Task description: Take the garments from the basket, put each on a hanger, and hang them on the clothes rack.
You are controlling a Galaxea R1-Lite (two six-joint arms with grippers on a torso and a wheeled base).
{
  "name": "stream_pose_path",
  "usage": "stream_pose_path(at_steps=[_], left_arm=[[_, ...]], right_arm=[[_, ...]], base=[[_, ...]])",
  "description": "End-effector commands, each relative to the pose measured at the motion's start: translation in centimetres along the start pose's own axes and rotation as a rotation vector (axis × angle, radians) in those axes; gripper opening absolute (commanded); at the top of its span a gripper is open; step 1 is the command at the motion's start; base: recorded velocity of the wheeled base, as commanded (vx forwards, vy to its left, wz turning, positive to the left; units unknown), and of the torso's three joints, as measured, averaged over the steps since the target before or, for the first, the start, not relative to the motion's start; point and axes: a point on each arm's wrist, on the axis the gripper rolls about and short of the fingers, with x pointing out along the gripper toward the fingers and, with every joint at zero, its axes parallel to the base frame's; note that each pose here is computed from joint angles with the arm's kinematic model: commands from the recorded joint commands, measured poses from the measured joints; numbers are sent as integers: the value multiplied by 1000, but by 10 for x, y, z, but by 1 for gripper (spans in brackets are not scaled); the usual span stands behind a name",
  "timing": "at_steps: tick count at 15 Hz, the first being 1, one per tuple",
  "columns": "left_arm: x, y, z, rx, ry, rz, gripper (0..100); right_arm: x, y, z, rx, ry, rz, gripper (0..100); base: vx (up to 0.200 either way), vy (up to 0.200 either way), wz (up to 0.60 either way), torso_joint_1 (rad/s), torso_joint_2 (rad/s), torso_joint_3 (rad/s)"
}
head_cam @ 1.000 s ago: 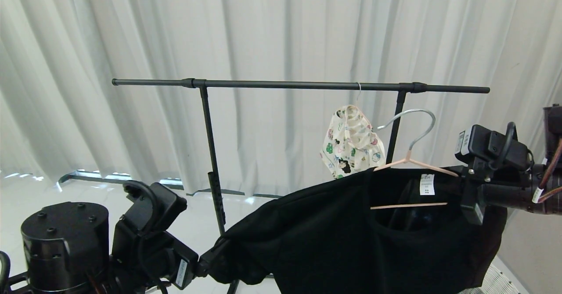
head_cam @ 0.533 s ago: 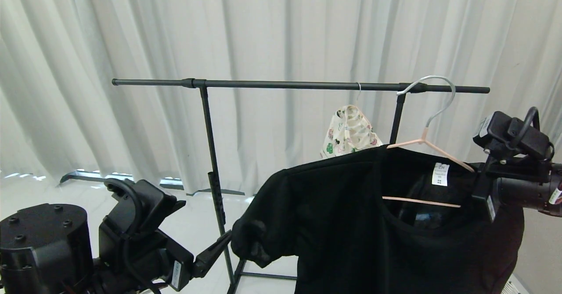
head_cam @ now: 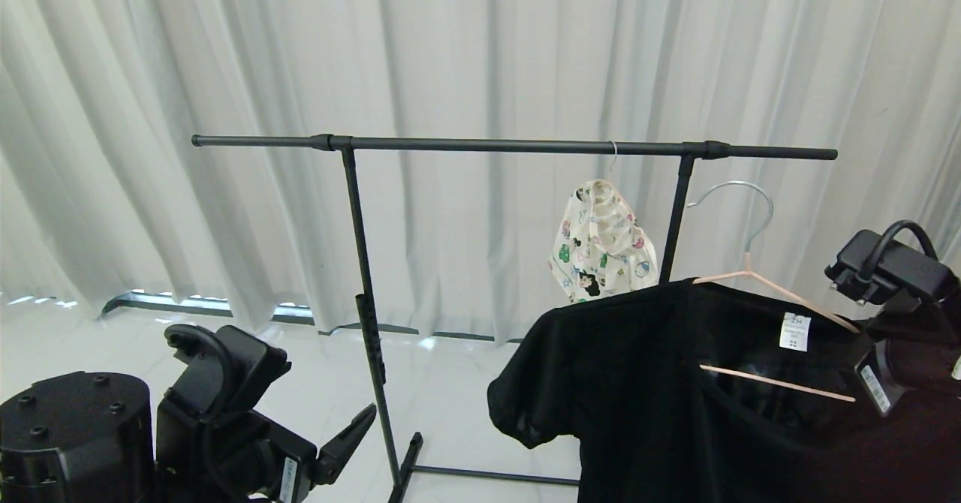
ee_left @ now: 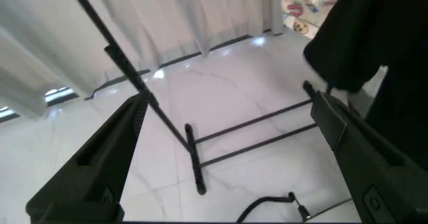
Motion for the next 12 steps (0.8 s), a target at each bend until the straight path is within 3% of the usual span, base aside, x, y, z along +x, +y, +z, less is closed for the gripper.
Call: stream_pose_path(at_steps=[1,6,9,12], left_arm=[[3,2,-2,-1,23,43,100],[16,12,-11,11,134,281,100],[22,14,-15,28,188,430,100],[22,15,-12,25,177,443,100]], right_arm=[[7,0,-3,41,63,-37,0],[15,0,-10,198,188,-181,0],[9,8,-11,209,202,-156,0],[11,12,-6,192,190,-134,0]], base=[[0,0,0,0,0,0],[0,0,0,0,0,0],[0,0,0,0,0,0],[0,133,0,2,3,-2]])
